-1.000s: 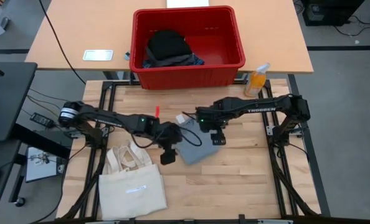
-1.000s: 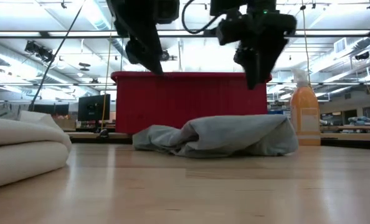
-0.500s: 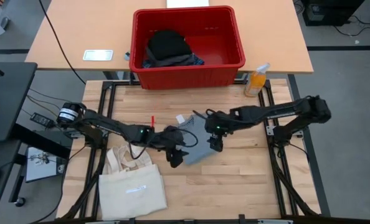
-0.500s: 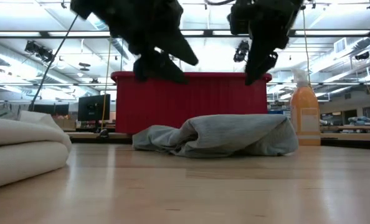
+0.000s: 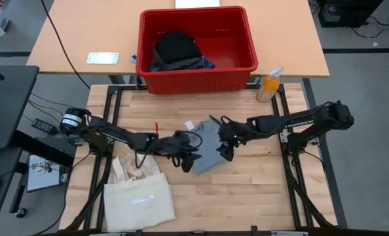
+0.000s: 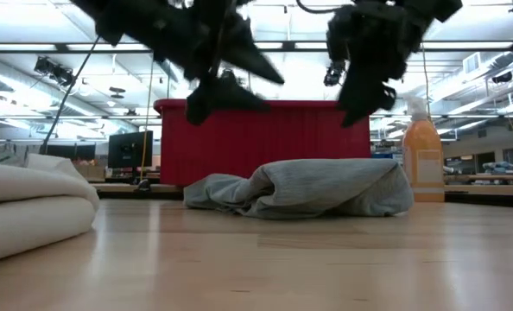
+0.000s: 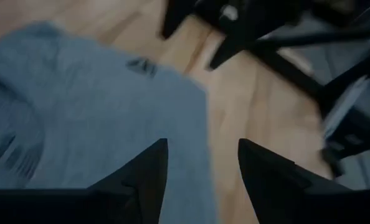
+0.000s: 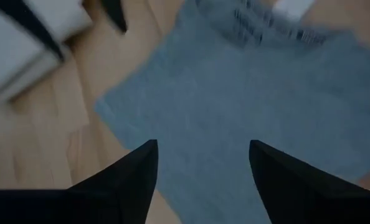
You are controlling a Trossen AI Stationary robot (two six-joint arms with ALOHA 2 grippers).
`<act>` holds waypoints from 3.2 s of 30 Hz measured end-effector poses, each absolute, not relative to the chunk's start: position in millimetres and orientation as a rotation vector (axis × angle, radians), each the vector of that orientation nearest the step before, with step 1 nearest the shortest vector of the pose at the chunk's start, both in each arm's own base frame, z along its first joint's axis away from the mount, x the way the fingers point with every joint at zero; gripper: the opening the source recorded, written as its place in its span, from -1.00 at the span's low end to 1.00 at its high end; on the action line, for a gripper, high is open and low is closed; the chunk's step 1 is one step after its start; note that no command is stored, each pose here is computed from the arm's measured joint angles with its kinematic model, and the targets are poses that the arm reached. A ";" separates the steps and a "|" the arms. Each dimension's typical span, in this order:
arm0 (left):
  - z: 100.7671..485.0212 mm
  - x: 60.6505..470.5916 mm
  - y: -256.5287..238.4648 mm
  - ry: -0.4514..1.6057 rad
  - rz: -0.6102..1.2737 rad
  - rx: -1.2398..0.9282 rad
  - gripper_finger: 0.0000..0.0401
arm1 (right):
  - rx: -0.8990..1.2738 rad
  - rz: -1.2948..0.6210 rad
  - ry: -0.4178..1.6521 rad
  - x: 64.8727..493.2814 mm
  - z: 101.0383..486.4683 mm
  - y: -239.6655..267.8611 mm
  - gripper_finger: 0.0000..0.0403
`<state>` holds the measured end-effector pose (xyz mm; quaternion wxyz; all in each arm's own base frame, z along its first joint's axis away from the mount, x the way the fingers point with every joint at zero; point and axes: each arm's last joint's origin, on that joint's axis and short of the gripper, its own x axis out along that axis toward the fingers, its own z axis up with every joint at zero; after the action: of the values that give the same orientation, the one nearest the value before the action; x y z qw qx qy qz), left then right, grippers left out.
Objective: Fold laundry
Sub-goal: Remove the black t-shirt from the red organizer bin
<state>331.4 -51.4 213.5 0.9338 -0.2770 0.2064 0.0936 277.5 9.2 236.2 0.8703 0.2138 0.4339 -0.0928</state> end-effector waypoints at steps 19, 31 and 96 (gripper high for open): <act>278.0 331.9 13.7 0.207 0.235 -0.618 -0.08 | 0.410 -0.113 0.714 292.8 315.9 -30.3 0.24; 305.0 304.7 82.3 0.114 0.193 -0.806 -0.08 | 0.601 -0.191 0.591 295.3 333.7 -58.7 0.22; 305.8 232.8 327.7 -0.025 0.998 -1.097 0.36 | 0.339 -0.512 0.249 308.0 326.1 -359.5 0.24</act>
<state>232.8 327.7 305.8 0.7373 -0.4997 -0.0112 0.4545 308.0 -359.5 326.1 0.9456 0.1664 0.1223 -0.2515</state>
